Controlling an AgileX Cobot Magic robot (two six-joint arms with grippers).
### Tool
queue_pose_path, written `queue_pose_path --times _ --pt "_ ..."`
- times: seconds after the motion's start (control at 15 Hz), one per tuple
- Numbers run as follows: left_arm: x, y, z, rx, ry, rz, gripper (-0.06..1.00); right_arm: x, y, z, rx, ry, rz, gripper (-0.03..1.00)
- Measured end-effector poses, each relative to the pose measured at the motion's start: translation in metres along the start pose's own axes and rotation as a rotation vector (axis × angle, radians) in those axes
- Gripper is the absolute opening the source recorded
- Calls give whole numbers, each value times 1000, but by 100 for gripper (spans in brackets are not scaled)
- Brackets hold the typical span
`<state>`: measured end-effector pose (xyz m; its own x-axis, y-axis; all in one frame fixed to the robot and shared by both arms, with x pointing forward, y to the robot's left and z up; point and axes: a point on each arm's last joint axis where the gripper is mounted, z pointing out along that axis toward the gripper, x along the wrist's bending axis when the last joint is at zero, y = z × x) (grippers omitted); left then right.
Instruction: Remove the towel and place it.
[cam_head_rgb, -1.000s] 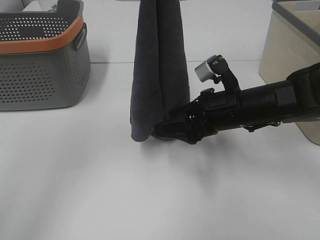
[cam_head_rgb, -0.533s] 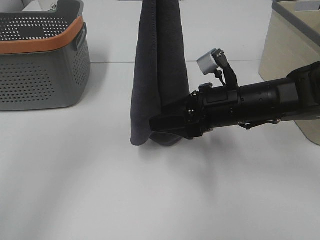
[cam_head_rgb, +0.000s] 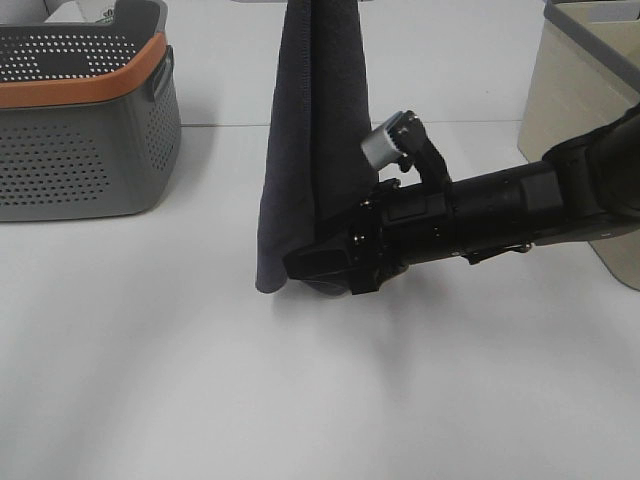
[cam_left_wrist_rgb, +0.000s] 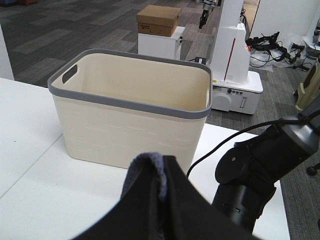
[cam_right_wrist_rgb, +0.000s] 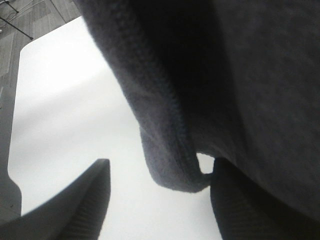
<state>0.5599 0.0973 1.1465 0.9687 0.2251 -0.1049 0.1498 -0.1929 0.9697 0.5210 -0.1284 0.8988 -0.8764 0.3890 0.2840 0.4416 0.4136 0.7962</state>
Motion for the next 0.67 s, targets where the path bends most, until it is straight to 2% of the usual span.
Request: queue_pose_path --times 0.13,0.27,0.4,0.67 --pt "0 0 0 0 0 -2 0 3 6 10 44 -44 -47 57" --pt "0 0 0 0 1 -3 0 1 5 12 71 -80 -54 51" --pt "1 0 0 -1 10 -5 0 2 5 12 68 -76 -53 43" --pt "4 0 0 -6 49 -39 0 2 5 12 64 -76 19 41"
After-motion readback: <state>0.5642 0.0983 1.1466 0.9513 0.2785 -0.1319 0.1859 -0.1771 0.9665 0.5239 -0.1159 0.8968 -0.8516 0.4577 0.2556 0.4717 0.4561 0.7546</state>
